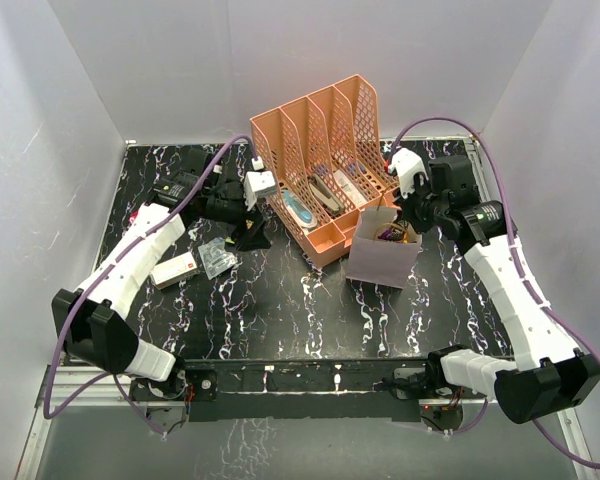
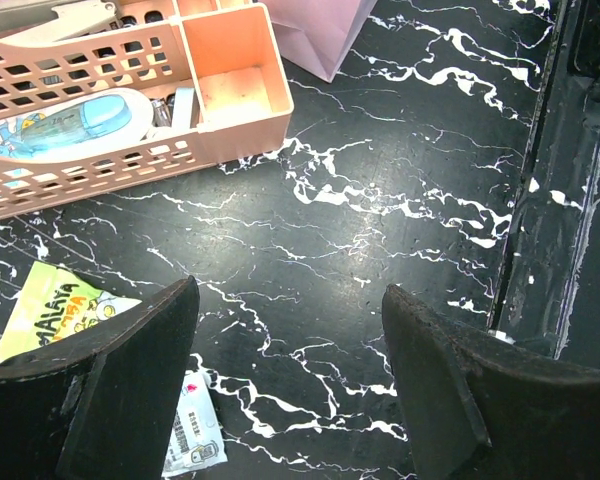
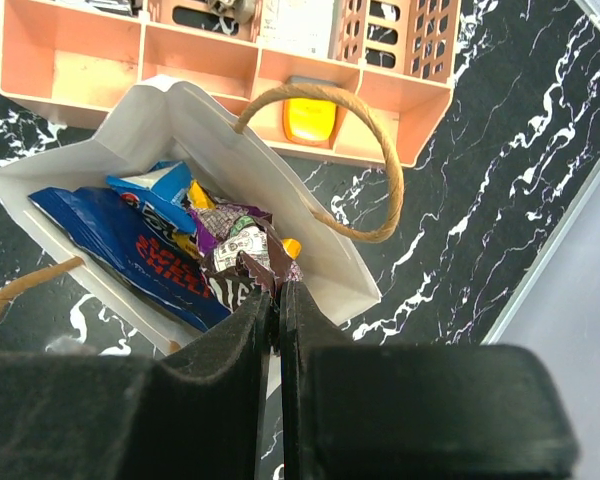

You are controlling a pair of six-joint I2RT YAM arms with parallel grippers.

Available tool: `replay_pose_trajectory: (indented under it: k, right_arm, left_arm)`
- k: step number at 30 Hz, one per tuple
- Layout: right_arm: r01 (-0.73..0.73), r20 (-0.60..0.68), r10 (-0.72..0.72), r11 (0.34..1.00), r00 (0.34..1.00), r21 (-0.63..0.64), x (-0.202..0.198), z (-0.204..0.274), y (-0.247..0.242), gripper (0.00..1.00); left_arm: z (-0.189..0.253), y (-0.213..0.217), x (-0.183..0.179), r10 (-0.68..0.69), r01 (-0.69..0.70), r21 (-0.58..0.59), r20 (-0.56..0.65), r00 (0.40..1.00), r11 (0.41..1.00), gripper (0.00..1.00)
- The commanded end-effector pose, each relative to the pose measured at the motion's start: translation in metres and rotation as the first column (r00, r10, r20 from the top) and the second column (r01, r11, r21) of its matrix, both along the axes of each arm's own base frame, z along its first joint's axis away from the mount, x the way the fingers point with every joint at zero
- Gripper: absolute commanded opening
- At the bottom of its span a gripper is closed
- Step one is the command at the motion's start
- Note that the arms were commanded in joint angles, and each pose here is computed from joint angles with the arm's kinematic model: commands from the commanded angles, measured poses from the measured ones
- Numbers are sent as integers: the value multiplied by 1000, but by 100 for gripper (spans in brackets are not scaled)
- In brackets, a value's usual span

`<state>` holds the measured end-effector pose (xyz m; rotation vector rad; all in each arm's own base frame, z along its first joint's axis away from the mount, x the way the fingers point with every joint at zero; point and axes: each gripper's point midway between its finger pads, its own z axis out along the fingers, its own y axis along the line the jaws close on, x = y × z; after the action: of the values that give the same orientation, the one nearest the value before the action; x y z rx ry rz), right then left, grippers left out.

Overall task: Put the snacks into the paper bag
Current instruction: Place the snack in the paper bag, then pick up the snack from the center of the board.

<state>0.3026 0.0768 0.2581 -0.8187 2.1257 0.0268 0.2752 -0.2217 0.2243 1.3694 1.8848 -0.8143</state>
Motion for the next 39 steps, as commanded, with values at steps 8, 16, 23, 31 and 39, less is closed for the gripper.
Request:
replay_pose_trajectory:
  k: [8, 16, 23, 31, 39]
  right_arm:
    - [6, 50, -6, 1000, 999, 8, 12, 4, 1, 18]
    - [-28, 44, 27, 999, 999, 15, 6, 7, 5, 22]
    - [-33, 37, 33, 999, 999, 11, 4, 3, 4, 23]
    - [-115, 62, 112, 992, 992, 43, 2, 4, 18, 29]
    - [-231, 103, 217, 963, 971, 143, 12, 6, 48, 44]
  left_arm:
    - [27, 9, -2, 8, -6, -30, 70, 998, 1000, 73]
    - [26, 14, -2, 16, -14, -24, 79, 997, 1000, 73]
    - [24, 17, -1, 24, -22, -20, 79, 997, 1000, 73]
    - [28, 29, 11, 112, -110, -22, 94, 989, 994, 73]
    - [32, 45, 25, 209, -206, -41, 104, 972, 978, 74]
